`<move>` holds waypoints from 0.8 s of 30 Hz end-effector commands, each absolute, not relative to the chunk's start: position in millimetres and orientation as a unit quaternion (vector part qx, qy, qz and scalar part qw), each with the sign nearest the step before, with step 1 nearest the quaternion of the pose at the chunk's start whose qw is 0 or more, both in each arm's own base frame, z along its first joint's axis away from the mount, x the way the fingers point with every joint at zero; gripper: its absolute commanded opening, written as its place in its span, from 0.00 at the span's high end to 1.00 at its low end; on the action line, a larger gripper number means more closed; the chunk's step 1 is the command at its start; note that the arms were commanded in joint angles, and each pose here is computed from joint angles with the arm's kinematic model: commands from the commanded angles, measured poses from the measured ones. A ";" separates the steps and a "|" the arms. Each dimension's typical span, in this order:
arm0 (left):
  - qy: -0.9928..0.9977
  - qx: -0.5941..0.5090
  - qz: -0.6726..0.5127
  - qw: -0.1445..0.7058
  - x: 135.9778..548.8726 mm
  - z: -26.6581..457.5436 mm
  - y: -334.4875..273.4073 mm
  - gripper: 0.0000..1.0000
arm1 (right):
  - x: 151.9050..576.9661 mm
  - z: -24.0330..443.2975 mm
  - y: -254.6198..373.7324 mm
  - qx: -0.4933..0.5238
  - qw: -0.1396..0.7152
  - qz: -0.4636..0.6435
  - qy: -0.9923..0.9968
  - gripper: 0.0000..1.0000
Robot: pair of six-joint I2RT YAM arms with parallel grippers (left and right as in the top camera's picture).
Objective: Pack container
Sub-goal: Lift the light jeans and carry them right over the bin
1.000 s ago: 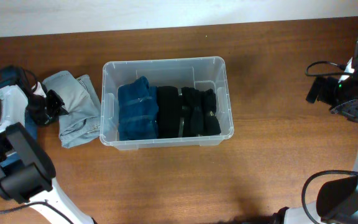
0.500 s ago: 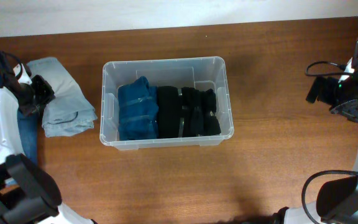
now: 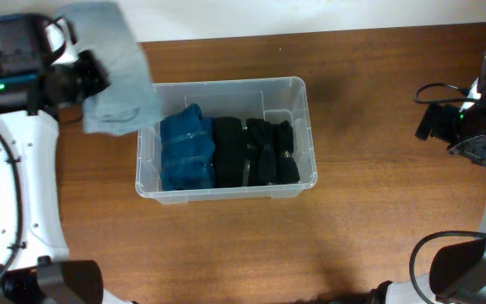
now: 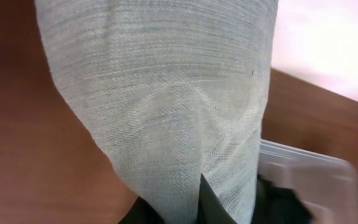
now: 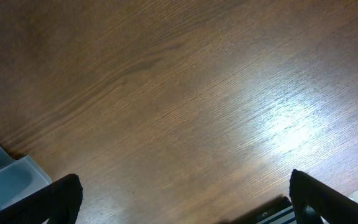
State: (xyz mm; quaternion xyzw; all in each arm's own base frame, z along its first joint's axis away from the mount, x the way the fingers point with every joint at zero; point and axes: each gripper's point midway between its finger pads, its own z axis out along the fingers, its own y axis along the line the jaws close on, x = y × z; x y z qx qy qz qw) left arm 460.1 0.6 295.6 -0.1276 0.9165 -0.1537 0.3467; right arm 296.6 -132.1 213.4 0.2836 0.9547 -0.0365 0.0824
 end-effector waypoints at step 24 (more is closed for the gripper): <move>0.877 -0.065 -0.399 0.261 409.2 338.2 -288.5 0.99 | 296.5 215.5 -135.2 0.288 0.086 -0.041 0.953 0.02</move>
